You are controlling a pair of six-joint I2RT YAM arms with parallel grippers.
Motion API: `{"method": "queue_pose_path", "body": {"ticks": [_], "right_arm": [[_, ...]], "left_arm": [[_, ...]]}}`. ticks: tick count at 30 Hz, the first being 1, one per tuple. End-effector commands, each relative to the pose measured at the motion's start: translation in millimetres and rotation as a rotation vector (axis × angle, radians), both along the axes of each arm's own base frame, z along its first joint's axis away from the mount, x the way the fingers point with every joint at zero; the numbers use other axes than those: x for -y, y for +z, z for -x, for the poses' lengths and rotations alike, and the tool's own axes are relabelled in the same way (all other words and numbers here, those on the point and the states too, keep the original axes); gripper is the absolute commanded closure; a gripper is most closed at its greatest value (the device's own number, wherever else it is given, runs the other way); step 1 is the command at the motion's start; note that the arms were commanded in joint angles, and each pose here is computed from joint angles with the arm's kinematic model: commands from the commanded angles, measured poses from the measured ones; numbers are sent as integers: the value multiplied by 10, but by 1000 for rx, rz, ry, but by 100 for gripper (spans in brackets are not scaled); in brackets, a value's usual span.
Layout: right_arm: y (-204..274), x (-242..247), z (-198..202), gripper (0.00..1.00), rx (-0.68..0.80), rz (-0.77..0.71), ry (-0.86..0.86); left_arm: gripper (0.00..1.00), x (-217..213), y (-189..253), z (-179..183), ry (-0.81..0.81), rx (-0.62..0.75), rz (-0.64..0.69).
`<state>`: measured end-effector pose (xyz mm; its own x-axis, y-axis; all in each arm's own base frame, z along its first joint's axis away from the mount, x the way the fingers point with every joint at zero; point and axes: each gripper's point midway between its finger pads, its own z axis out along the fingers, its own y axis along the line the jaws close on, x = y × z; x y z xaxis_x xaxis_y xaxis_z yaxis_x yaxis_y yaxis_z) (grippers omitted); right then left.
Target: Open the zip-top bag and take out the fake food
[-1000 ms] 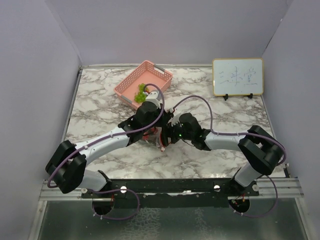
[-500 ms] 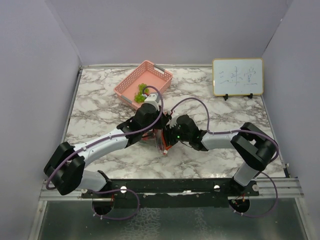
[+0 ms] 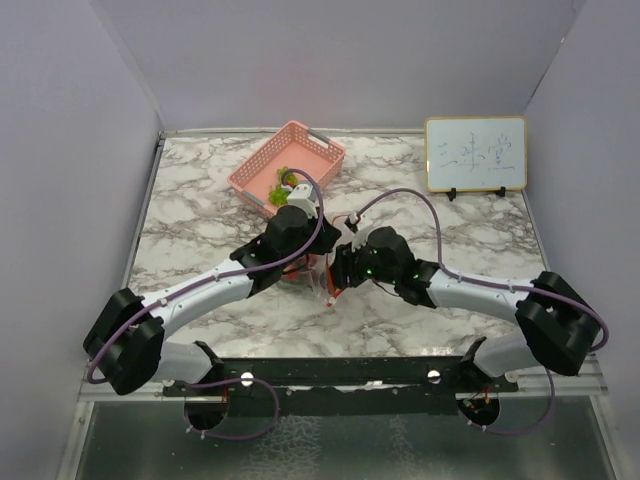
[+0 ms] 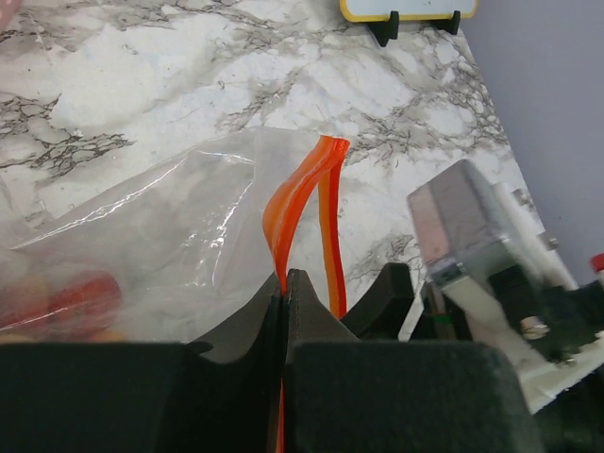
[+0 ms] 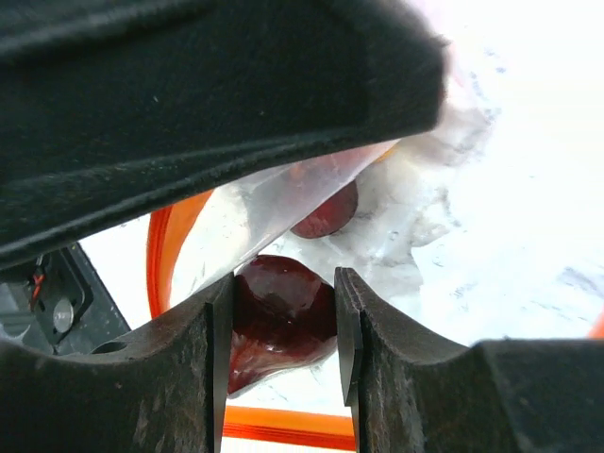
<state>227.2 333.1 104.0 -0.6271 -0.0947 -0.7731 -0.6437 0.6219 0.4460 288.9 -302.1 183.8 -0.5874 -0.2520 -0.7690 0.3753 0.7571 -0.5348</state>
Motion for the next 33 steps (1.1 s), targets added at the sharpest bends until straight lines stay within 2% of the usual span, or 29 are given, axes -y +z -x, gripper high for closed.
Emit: {"method": "queue_pose_path", "body": {"ticks": [1, 10, 23, 33], "right_arm": [[102, 212, -155, 75, 66, 83, -109], [493, 413, -435, 74, 188, 125, -214], [1059, 625, -517, 73, 300, 123, -253], [1402, 734, -1015, 73, 373, 117, -306]], "left_arm": [[100, -2, 89, -6, 6, 38, 26], [100, -8, -56, 37, 1, 9, 25], [100, -77, -234, -15, 28, -18, 14], [100, -93, -313, 10, 28, -32, 12]]}}
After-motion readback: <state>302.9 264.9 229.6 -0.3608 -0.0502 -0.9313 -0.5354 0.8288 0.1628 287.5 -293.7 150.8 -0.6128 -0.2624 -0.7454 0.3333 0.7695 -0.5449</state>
